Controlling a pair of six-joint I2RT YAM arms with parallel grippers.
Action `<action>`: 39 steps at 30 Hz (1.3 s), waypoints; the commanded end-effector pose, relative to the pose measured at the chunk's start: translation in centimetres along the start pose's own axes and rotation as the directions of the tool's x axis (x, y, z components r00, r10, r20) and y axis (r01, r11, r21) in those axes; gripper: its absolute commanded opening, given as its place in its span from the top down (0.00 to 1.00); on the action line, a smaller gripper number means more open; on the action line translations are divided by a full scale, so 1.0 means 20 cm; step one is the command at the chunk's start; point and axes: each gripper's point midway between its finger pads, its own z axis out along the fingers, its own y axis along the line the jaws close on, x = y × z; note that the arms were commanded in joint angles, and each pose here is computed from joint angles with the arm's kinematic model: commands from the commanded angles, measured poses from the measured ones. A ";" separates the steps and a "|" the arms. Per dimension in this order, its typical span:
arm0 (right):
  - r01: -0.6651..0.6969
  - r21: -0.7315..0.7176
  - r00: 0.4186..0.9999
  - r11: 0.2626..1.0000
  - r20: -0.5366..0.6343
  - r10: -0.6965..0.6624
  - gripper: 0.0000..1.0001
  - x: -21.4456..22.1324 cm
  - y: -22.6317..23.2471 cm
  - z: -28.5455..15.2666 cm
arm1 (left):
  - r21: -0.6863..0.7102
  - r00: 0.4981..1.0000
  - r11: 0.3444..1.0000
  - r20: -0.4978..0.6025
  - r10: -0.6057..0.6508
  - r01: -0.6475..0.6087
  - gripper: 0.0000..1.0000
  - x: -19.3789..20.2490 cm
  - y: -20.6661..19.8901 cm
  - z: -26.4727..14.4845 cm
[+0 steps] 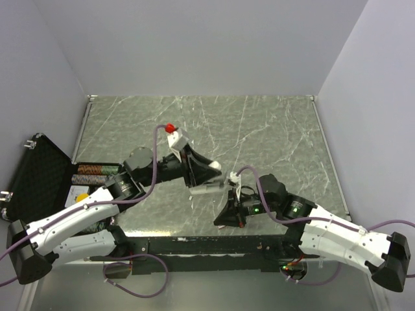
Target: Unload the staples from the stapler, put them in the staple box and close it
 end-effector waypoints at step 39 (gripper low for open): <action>0.115 0.456 0.938 0.883 0.243 -0.248 1.00 -0.68 0.03 -0.39 | -0.072 0.989 0.997 0.140 0.050 -0.041 0.99 -0.10 0.10 0.01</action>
